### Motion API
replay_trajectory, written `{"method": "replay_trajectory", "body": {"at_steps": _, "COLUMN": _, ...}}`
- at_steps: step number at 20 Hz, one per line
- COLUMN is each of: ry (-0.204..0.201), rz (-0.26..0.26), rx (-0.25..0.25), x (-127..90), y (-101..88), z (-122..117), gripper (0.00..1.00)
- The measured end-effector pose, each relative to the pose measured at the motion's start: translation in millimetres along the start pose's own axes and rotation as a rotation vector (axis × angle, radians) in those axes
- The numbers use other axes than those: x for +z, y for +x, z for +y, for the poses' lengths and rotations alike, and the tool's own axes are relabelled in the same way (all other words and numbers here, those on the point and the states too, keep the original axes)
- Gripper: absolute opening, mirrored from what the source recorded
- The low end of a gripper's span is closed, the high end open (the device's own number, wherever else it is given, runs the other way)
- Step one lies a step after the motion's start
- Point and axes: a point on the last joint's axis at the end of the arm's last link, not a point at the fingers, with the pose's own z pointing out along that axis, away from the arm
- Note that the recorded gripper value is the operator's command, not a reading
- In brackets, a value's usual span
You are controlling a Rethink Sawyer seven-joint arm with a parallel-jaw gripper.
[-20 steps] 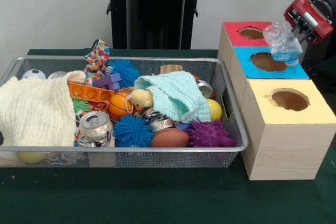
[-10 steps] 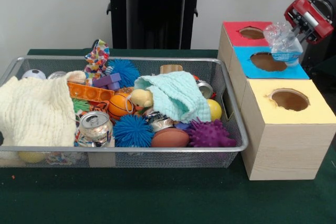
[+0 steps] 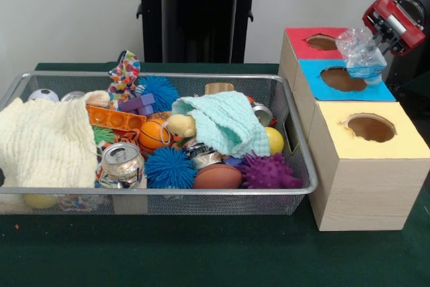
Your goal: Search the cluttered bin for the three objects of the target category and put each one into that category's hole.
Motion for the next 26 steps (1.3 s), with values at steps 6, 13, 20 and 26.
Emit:
{"method": "replay_trajectory", "body": {"at_steps": 6, "ry": 0.002, "rz": 0.009, "rx": -0.002, "x": 0, "y": 5.8, "z": -2, "gripper": 0.00}}
{"method": "replay_trajectory", "body": {"at_steps": 13, "ry": 0.004, "rz": 0.015, "rx": -0.002, "x": -1, "y": 9.6, "z": -5, "gripper": 0.00}}
{"method": "replay_trajectory", "body": {"at_steps": 20, "ry": 0.009, "rz": 0.020, "rx": -0.003, "x": -2, "y": 14.0, "z": -9, "gripper": 0.00}}
{"method": "replay_trajectory", "body": {"at_steps": 26, "ry": 0.016, "rz": 0.026, "rx": -0.003, "x": 0, "y": 16.8, "z": -13, "gripper": 1.00}}
